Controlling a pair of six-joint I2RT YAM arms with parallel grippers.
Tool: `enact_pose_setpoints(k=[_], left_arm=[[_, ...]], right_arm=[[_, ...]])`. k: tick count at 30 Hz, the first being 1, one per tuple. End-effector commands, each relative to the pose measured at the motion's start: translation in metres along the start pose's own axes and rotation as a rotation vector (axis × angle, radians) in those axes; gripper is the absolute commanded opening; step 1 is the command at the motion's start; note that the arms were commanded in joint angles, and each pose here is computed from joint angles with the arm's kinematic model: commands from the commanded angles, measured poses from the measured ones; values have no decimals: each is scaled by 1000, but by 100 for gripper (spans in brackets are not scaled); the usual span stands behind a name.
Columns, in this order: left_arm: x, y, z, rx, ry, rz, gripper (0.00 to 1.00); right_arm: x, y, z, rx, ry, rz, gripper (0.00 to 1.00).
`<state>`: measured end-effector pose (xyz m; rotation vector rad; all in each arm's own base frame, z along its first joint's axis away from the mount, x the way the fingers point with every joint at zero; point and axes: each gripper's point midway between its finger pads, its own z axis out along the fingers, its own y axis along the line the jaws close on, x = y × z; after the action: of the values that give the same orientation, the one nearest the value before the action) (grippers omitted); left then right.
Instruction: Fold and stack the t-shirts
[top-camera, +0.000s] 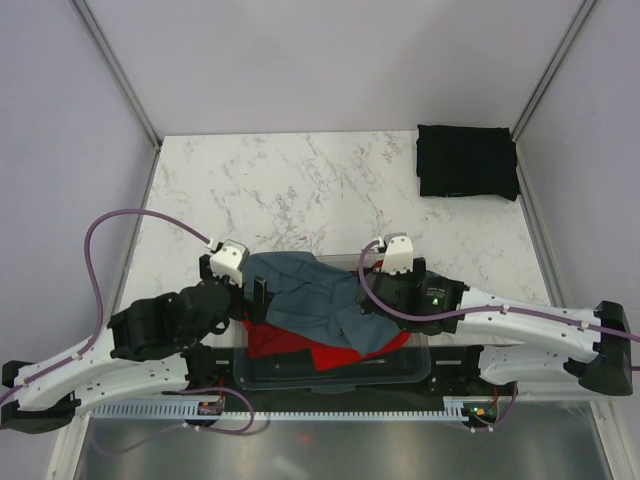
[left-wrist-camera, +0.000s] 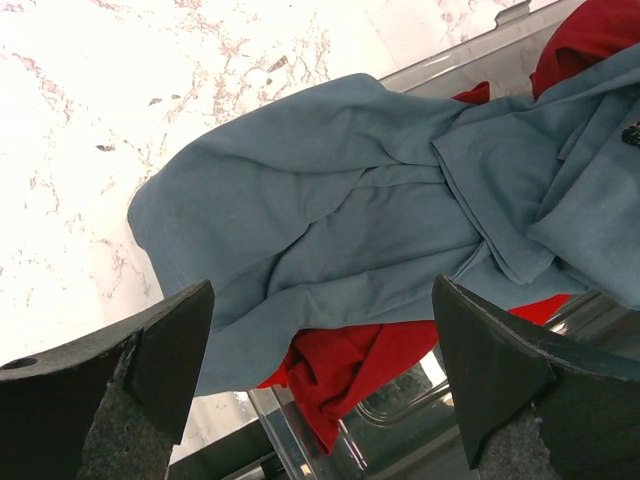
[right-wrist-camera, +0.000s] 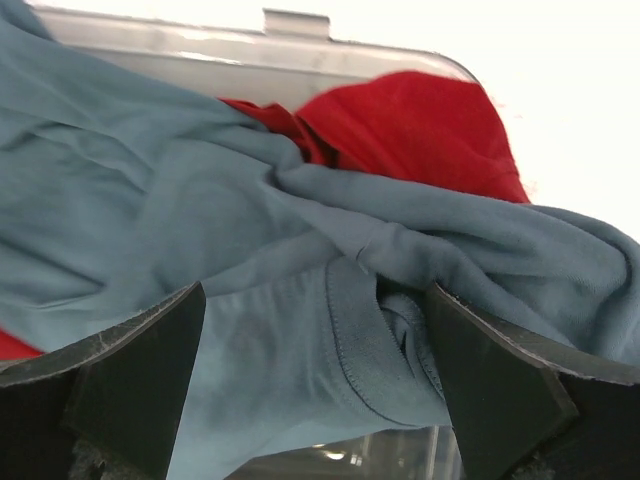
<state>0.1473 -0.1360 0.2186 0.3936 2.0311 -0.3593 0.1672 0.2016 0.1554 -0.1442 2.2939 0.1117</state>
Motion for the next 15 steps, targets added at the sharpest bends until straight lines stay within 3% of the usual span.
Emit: enact_pose_setpoints(k=[1,12,15], left_arm=[[-10,4,-2,-28,-39,-60,96],[-10,5,-3,-30,-42,-67,96],[-9,5,-2,-30,-39,-65,96]], right_arm=[[-2,-10,-4,58,4,-7,98],[8,-38,-2,235,58,-155,94],[14,-40,1,250,78,-177,83]])
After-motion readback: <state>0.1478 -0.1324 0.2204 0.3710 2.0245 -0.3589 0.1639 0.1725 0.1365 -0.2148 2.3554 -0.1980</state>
